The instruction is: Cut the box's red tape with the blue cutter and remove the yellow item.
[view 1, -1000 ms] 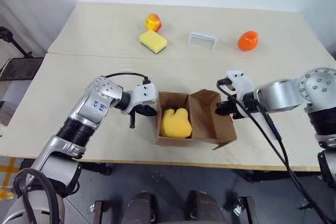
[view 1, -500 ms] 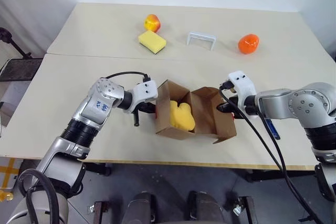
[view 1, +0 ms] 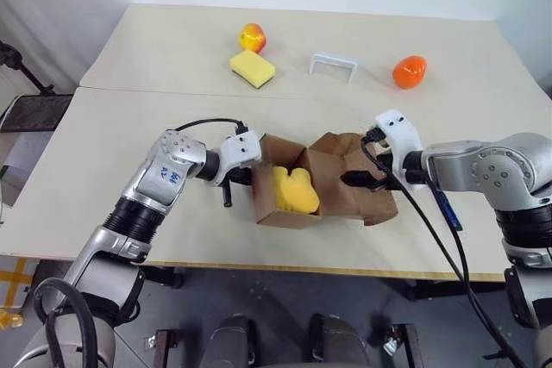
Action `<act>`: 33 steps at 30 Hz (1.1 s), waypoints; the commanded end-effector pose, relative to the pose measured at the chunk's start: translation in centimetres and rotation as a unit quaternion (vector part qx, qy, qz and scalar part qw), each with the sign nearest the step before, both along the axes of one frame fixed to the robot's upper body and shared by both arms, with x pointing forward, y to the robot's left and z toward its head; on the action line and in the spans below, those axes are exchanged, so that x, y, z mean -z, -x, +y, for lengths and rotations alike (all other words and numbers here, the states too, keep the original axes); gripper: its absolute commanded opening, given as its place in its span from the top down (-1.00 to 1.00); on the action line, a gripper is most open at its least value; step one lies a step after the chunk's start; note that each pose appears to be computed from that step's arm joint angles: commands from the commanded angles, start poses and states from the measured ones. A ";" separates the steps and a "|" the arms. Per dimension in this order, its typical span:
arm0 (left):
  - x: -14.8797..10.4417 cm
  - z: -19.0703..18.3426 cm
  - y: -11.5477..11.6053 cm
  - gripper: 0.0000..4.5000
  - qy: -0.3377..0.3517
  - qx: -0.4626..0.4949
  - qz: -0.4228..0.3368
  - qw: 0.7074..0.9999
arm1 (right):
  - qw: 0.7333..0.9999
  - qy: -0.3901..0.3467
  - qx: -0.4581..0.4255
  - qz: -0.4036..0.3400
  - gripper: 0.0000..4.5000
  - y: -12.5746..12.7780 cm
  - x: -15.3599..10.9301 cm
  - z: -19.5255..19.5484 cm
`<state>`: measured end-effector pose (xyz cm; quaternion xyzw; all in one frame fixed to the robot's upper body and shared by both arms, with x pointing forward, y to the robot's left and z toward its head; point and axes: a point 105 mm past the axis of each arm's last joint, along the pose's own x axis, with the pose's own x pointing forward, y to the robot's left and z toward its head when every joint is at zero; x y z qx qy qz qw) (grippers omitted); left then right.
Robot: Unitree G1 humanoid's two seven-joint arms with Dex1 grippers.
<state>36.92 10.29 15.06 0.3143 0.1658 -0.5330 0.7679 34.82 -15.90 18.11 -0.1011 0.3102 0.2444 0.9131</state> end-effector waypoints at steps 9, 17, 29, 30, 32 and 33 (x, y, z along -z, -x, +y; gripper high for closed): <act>-5.8 5.6 -2.6 0.62 0.154 -0.116 -0.033 0.981 | 0.993 0.013 -0.049 -0.105 -1.00 1.7 -6.1 -2.0; -12.3 4.8 -1.0 -0.44 0.227 -0.040 -0.034 0.972 | 0.989 0.037 -0.058 -0.129 -1.00 2.9 -8.1 -5.2; -10.2 -7.5 2.8 -0.99 0.134 0.199 0.024 0.971 | 0.988 0.064 -0.063 -0.125 -1.00 4.1 -7.5 -7.1; -9.8 -8.1 3.1 -0.99 0.118 0.214 0.034 0.969 | 0.988 0.064 -0.060 -0.125 -1.00 4.1 -7.4 -7.1; -8.6 -8.6 3.5 -0.99 0.075 0.236 0.047 0.968 | 0.988 0.067 -0.054 -0.124 -1.00 4.3 -7.1 -7.3; -8.2 -8.4 3.6 -0.99 0.055 0.245 0.052 0.967 | 0.989 0.069 -0.051 -0.124 -1.00 4.5 -7.0 -7.4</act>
